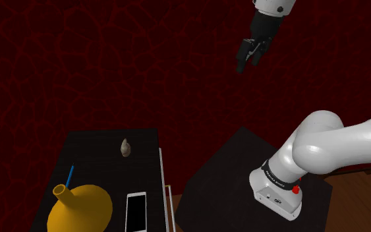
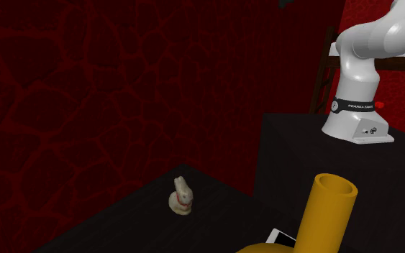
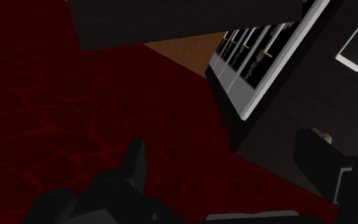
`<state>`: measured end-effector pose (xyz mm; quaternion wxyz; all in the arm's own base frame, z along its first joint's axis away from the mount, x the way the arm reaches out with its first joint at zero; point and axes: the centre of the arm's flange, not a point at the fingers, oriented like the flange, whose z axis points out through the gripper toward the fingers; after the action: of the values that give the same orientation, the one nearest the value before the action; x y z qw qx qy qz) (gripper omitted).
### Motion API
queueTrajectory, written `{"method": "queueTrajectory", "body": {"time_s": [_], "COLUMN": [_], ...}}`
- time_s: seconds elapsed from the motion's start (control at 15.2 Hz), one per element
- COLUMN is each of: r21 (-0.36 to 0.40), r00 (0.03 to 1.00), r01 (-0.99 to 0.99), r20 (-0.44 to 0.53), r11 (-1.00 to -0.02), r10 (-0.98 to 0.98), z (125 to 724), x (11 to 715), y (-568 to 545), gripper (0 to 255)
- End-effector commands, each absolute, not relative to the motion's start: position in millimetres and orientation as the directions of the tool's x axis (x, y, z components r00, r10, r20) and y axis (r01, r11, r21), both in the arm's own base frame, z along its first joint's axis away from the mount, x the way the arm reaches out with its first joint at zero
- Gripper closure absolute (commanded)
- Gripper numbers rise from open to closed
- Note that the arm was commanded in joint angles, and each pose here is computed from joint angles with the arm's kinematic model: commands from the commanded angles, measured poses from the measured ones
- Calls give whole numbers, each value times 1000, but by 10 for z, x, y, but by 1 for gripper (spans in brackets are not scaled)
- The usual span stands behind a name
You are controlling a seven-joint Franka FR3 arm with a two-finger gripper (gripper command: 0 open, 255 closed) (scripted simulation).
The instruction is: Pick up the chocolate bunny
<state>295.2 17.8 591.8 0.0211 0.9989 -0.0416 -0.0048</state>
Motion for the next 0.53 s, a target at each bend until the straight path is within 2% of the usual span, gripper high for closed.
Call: {"method": "queueTrajectory", "body": {"time_s": [0.0,0.46], "r21": [43,40], "r00": [996,989], "r01": [-83,-144], "r20": [-8,23], "r11": [-996,-989], "r10": [-83,-143], "z": [5918,5251], "x": [2952,3217], "y": [178,740], "gripper": [0,0]}}
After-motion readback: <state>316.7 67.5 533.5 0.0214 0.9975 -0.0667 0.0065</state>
